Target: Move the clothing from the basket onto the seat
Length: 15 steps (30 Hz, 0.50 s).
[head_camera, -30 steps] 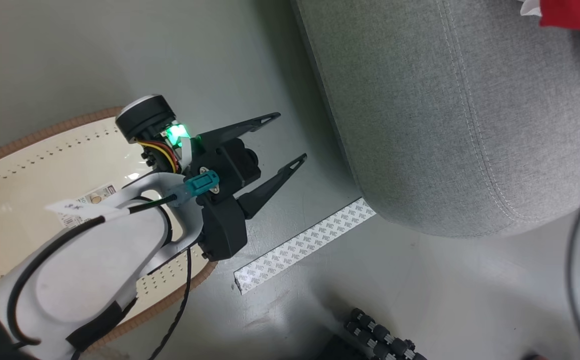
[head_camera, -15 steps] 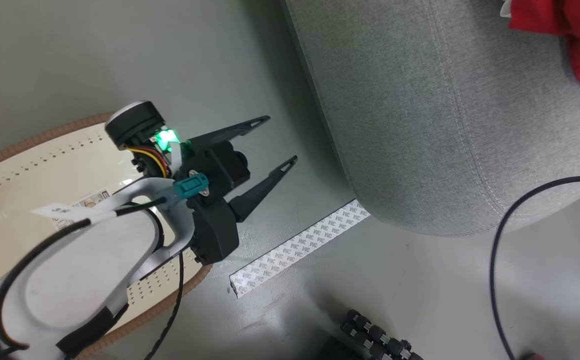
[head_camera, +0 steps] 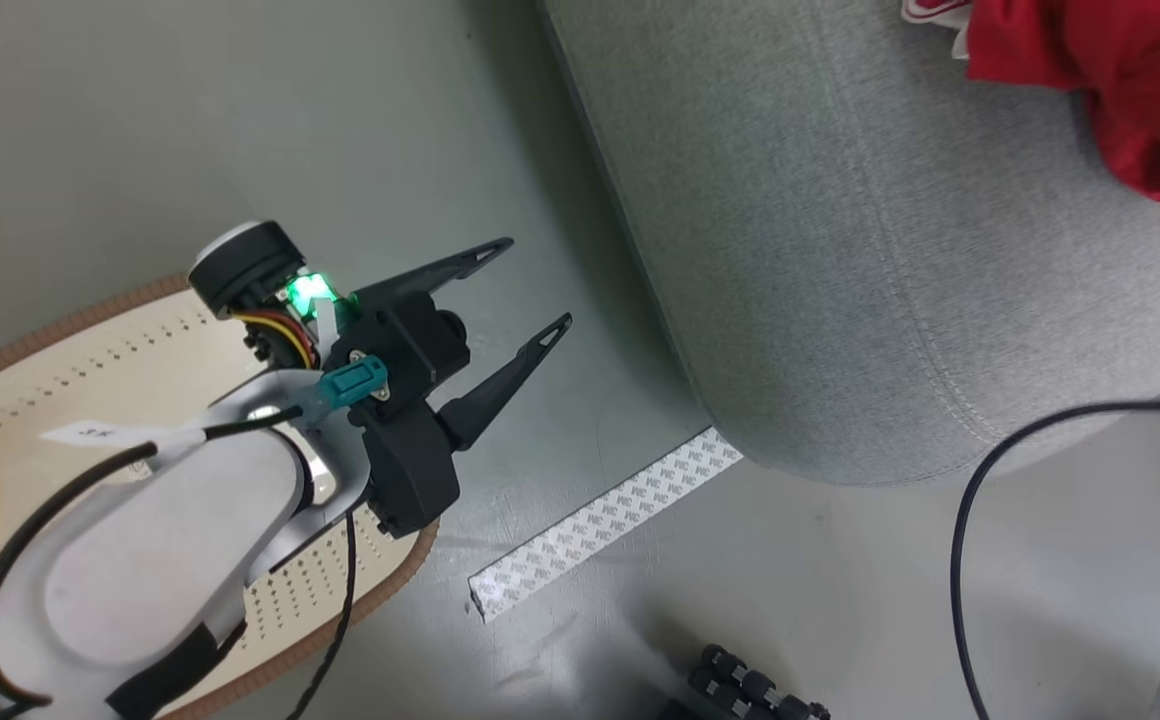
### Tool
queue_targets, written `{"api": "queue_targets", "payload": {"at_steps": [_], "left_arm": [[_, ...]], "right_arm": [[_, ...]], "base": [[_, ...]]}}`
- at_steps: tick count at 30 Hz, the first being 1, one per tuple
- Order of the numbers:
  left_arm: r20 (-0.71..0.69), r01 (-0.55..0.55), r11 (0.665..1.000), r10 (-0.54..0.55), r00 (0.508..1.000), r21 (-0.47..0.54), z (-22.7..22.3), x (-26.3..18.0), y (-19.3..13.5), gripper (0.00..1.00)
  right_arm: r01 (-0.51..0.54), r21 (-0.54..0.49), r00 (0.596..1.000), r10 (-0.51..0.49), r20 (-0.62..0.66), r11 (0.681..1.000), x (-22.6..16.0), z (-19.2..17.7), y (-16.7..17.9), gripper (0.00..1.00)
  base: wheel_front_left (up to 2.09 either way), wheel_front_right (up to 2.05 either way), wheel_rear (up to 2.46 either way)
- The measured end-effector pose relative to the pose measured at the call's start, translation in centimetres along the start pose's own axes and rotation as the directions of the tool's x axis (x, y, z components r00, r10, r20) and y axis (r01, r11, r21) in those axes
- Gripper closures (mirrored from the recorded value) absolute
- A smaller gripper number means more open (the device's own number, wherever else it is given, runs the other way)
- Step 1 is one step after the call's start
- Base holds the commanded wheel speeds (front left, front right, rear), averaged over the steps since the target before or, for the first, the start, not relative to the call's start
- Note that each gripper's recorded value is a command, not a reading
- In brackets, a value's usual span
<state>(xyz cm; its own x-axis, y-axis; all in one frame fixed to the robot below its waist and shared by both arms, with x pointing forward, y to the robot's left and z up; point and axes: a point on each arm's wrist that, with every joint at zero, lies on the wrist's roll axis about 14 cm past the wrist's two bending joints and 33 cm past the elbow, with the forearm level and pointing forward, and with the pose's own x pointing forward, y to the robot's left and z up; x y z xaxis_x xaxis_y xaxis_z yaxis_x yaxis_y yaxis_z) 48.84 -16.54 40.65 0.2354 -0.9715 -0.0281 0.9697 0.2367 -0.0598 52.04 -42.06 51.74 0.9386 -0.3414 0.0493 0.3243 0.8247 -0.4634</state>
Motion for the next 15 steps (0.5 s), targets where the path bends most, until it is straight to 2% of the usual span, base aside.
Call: {"api": "queue_targets", "payload": {"at_steps": [11,15], "left_arm": [[0.043,-0.037,0.999,0.038,0.998,-0.006,2.5,-0.4,-0.6,0.00],[0.071,-0.097,0.995,0.098,0.993,-0.018,3.5,-1.2,-0.3,0.00]], "right_arm": [[-0.003,-0.005,1.000,0.003,0.026,1.000,-4.4,1.3,-0.4,0.00],[0.004,0.024,1.000,-0.004,0.005,1.000,-7.3,0.7,-0.4,0.00]], "base": [[0.00,0.00,0.00],[0.00,0.00,0.00]]}}
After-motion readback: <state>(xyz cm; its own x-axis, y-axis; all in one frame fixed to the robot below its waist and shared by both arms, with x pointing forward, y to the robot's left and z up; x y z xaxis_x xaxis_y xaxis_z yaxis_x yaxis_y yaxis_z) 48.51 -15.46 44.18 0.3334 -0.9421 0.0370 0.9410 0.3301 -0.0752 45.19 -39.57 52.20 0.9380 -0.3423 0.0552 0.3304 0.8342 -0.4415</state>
